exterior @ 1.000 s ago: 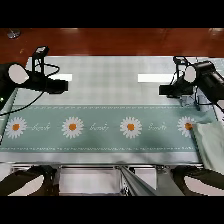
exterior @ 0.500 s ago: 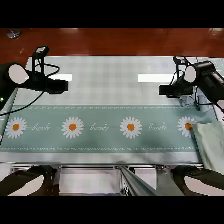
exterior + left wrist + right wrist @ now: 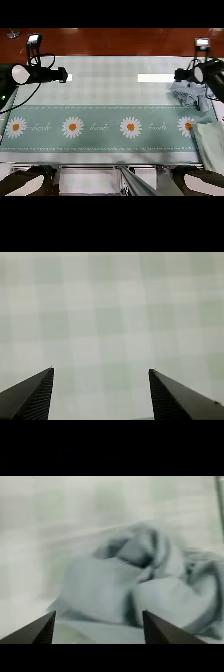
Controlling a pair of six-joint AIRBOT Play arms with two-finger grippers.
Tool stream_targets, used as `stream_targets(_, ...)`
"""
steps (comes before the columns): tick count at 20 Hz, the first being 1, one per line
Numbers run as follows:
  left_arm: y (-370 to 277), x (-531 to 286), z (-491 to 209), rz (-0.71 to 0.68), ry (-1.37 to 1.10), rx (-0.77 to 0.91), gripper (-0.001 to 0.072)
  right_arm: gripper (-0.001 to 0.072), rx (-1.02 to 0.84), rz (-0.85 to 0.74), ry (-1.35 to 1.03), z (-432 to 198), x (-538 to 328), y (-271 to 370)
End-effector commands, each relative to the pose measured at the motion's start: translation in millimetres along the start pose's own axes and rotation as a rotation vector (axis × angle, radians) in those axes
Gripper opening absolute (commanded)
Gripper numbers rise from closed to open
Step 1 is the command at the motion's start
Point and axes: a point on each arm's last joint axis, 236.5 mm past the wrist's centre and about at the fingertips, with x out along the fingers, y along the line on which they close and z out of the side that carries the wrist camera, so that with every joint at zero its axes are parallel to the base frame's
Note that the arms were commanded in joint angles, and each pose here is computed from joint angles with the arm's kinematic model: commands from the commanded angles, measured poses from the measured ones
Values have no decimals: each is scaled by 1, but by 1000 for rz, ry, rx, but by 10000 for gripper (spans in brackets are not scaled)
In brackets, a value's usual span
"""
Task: Fold the shirts.
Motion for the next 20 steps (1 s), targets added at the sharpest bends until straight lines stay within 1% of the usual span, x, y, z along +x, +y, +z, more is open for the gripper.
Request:
stream_targets(1,29,2,13,66,-52,9,703,625,276,-139,-10,6,32,-93)
stream_targets(2,35,5,10,75,-41,-10,703,625,342,-132,62,-13,51,-105)
stream_targets(3,39,9,5,79,-20,-27,703,625,373,-96,136,-32,68,-104)
stream_targets(6,41,24,-25,85,98,-70,703,623,389,11,355,-90,107,-80)
stream_targets(7,42,28,-35,87,139,-70,702,578,381,34,416,-104,112,-72)
stream_targets(8,42,30,-46,89,182,-72,702,322,357,64,444,-107,113,-64)
stream_targets(9,42,29,-53,90,213,-73,702,26,327,113,435,-97,109,-55)
stream_targets(10,44,24,-58,96,237,-71,702,27,305,168,393,-75,99,-46)
stream_targets(12,51,6,-62,113,276,-82,702,27,280,245,249,-9,61,-40)
stream_targets(15,62,-40,-59,133,267,-114,702,27,216,297,-59,99,-42,-46)
stream_targets(16,59,-60,-62,128,259,-122,701,27,196,313,-156,124,-82,-47)
stream_targets(18,39,-93,-71,72,209,-141,701,27,143,346,-335,160,-165,-44)
stream_targets(20,12,-118,-87,-13,141,-162,701,26,88,385,-478,177,-240,-36)
